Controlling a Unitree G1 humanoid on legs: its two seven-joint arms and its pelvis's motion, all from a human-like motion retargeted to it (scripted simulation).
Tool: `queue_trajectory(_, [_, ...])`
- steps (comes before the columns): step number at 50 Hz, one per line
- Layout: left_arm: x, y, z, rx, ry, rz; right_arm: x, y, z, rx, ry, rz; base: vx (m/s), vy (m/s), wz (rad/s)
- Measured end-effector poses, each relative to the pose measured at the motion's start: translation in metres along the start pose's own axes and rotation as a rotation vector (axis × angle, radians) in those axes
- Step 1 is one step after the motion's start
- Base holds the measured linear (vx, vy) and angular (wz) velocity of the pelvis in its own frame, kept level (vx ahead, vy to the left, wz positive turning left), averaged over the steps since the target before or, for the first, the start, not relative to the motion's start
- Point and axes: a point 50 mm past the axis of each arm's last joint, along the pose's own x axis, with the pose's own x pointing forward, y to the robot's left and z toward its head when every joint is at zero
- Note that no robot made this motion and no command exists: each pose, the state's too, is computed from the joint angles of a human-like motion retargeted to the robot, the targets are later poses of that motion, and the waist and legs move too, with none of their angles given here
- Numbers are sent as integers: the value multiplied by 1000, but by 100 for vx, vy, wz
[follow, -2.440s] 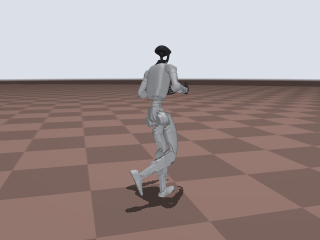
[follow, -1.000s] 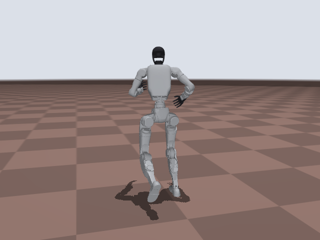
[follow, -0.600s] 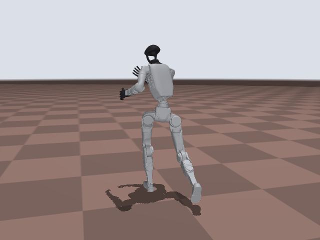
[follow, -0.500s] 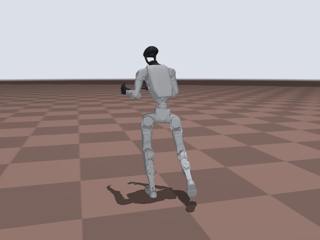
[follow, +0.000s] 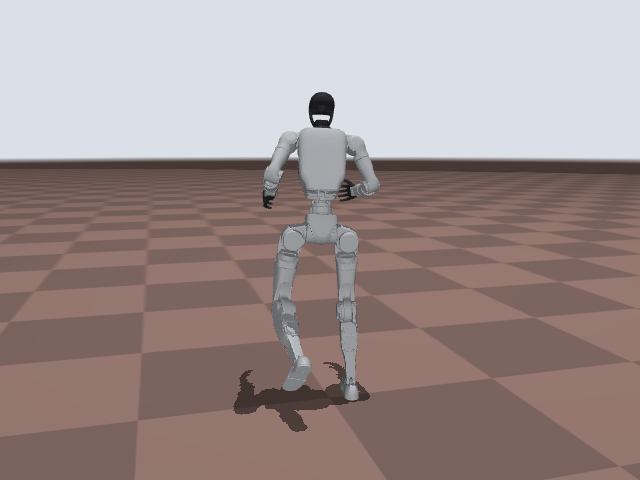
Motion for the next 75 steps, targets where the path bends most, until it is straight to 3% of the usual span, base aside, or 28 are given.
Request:
queue_trajectory(3, [-48,35,-9,-2,139,64,31,33,43,153,-211,1,109,4,-129])
queue_trajectory(5, [-60,55,-2,33,164,93,46,44,76,129,-355,44,109,17,-61])
queue_trajectory(10, [-44,88,27,101,69,139,63,66,156,-88,-721,220,111,24,-6])
queue_trajectory(13, [-19,94,44,131,-46,137,54,72,178,31,-833,319,116,23,42])
queue_trajectory(16, [6,94,55,186,-205,252,46,59,167,307,-784,339,120,17,84])
queue_trajectory(18, [22,88,61,130,-321,417,40,50,139,366,-684,245,116,7,92])
queue_trajectory(22, [59,39,88,-238,-522,564,-1,42,61,314,-348,34,110,-3,79])
queue_trajectory(26, [75,-27,128,-362,-645,266,-61,23,14,344,-15,106,112,-14,93])
queue_trajectory(31, [67,-98,178,-223,-789,-383,-100,-32,0,42,239,213,120,-34,138])
queue_trajectory(35, [46,-140,190,-168,-803,-868,-112,-75,-17,-125,380,76,127,-55,51])
queue_trajectory(37, [45,-142,169,-138,-714,-932,-112,-87,-27,-194,407,-25,119,-53,-31])
queue_trajectory(39, [52,-131,129,-99,-556,-796,-101,-91,-38,-277,398,-111,111,-48,-23])
queue_trajectory(43, [41,-75,30,-110,-107,-277,-40,-57,-35,-353,221,-162,94,-42,-78])
queue_trajectory(46, [15,-36,-8,-259,111,-72,13,-10,2,-187,-26,-92,86,-27,-84])
queue_trajectory(51, [-7,52,-11,-513,134,250,73,59,107,-87,-472,171,86,-12,-120])
queue_trajectory(56, [-17,143,30,-340,-108,584,78,94,204,-257,-922,233,100,6,-141])
queue_trajectory(58, [-24,164,43,-313,-202,740,68,107,228,-344,-1097,183,106,19,-51])
queue_trajectory(60, [-36,175,38,-119,-141,809,54,125,246,-352,-1223,227,104,27,57])
queue_trajectory(61, [-42,172,29,-129,-107,840,44,137,256,-314,-1272,284,99,22,118])
queue_trajectory(63, [-38,137,6,-593,-117,612,22,162,275,-203,-1355,487,88,6,155])
queue_trajectory(65, [-35,105,-40,-610,111,800,7,183,277,-73,-1317,693,75,17,205])
queue_trajectory(66, [-28,79,-55,-552,222,669,6,191,266,-14,-1242,812,70,42,266])
queue_trajectory(68, [-10,27,-66,-674,320,508,16,198,224,23,-1015,913,65,36,311])
queue_trajectory(71, [10,-17,-26,-857,139,200,36,145,131,-125,-661,746,58,22,383])
queue_trajectory(73, [4,-14,17,-512,-46,-223,17,82,69,-36,-374,579,60,13,447])
queue_trajectory(75, [-7,-9,53,-324,-125,-516,-30,28,11,240,-59,275,63,1,482])
